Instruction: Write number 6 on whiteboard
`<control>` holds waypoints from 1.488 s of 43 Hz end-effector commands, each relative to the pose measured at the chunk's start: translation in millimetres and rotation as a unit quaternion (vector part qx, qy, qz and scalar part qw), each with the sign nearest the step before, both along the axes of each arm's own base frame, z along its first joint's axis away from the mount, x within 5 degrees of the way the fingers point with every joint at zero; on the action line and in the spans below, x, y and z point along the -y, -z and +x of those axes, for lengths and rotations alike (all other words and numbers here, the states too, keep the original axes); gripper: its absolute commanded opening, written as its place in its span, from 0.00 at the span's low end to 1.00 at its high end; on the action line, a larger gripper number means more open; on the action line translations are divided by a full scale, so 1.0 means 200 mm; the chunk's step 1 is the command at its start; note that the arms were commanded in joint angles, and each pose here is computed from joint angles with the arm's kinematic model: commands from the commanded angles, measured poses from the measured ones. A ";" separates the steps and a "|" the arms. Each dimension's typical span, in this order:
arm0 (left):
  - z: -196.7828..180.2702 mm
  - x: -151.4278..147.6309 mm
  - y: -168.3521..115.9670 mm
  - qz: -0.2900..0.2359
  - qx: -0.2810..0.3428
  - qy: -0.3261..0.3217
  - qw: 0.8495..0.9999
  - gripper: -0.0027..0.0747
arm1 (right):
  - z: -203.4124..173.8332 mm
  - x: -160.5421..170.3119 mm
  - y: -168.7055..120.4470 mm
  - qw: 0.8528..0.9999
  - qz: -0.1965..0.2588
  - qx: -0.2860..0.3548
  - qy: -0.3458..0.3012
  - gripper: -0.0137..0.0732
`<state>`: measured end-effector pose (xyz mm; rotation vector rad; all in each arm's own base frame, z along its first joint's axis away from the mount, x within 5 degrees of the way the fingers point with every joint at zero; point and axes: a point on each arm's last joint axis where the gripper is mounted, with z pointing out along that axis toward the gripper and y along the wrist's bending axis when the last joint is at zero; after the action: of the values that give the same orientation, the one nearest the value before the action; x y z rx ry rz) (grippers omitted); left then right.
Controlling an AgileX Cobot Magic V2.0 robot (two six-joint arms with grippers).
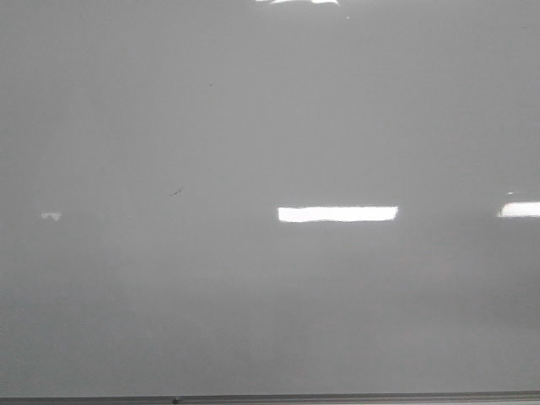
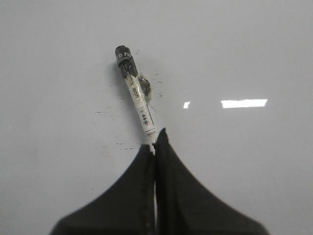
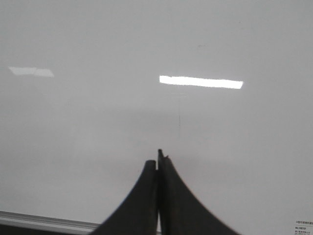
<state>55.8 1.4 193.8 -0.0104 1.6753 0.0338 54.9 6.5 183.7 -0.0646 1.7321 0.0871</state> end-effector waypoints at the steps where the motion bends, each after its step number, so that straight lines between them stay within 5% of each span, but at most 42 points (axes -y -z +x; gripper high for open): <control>1: 0.00 0.00 -0.03 -0.008 0.047 -0.001 0.999 0.01 | 0.00 0.00 -0.06 0.999 0.001 0.047 0.004 0.08; 53: 0.00 0.00 -0.03 -0.007 0.048 -0.001 0.999 0.01 | 0.00 0.01 -0.08 0.997 0.005 0.071 0.007 0.08; 64: -0.02 0.00 -0.16 -0.015 0.163 -0.004 0.987 0.01 | -0.02 0.01 -0.23 0.990 0.011 0.138 0.011 0.08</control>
<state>56.3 1.6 204.7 -0.0252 1.5560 0.0220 55.6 5.3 196.1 -0.0509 1.6249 0.0792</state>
